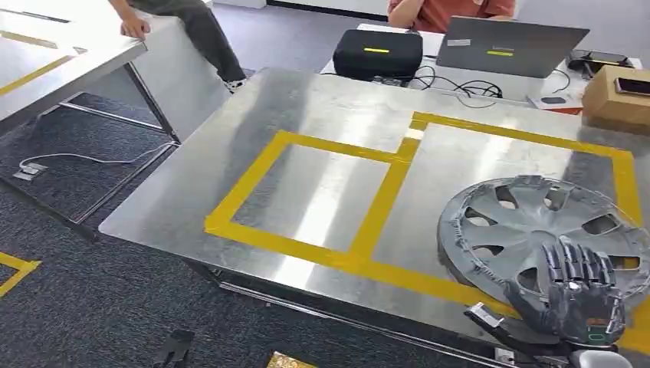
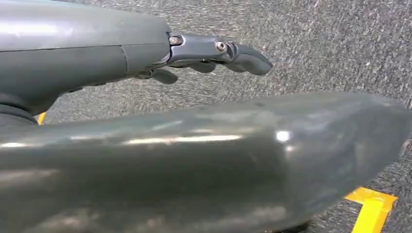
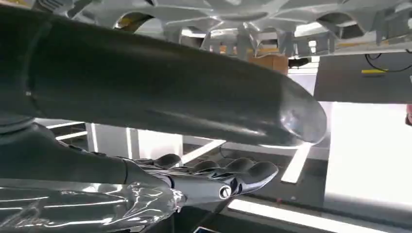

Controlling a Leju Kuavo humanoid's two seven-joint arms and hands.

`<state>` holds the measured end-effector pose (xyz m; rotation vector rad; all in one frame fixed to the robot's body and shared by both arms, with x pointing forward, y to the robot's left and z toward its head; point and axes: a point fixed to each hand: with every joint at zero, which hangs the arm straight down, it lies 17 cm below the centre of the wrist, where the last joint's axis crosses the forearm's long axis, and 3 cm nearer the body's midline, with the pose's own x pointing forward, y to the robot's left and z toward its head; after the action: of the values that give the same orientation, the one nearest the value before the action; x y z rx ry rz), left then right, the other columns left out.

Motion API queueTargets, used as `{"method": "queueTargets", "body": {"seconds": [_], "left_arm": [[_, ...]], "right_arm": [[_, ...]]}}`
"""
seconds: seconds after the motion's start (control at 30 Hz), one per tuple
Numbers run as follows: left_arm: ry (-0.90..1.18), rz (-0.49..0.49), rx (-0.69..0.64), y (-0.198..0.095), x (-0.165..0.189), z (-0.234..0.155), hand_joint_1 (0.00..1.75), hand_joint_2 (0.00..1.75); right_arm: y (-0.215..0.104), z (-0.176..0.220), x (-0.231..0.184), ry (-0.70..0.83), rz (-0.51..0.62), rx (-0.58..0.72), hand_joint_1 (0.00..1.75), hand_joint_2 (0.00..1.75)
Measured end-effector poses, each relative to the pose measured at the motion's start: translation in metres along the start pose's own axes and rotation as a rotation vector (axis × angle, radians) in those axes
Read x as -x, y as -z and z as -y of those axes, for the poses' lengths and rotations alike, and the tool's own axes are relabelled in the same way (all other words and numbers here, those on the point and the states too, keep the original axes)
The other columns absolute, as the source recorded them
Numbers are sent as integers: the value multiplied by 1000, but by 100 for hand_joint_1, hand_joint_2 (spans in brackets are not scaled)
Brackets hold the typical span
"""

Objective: Take the parts from the cabinet and place them on the table.

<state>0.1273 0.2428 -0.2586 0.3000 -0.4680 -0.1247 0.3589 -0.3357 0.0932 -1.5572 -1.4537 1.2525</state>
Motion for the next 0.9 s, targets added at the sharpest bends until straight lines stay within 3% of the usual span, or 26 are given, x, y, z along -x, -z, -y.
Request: {"method": "queueTargets", "body": {"seconds": [0.17,0.53,0.8,0.9], "left_arm": [[-7,-6,-3,0,1,0,0,0],[-73,-39,-40,-3,13,-4,0,0],[-99,-61,-55,-6,18,-2,0,0],[-106,-72,-58,-7,19,-1,0,0]], "right_arm": [[-2,14,13,-26,-24,30,0,0],[-47,84,119,-157,-163,114,0,0],[-127,104,216,-201,-463,108,0,0],[-171,84,244,-131,-666,41,0,0]]}}
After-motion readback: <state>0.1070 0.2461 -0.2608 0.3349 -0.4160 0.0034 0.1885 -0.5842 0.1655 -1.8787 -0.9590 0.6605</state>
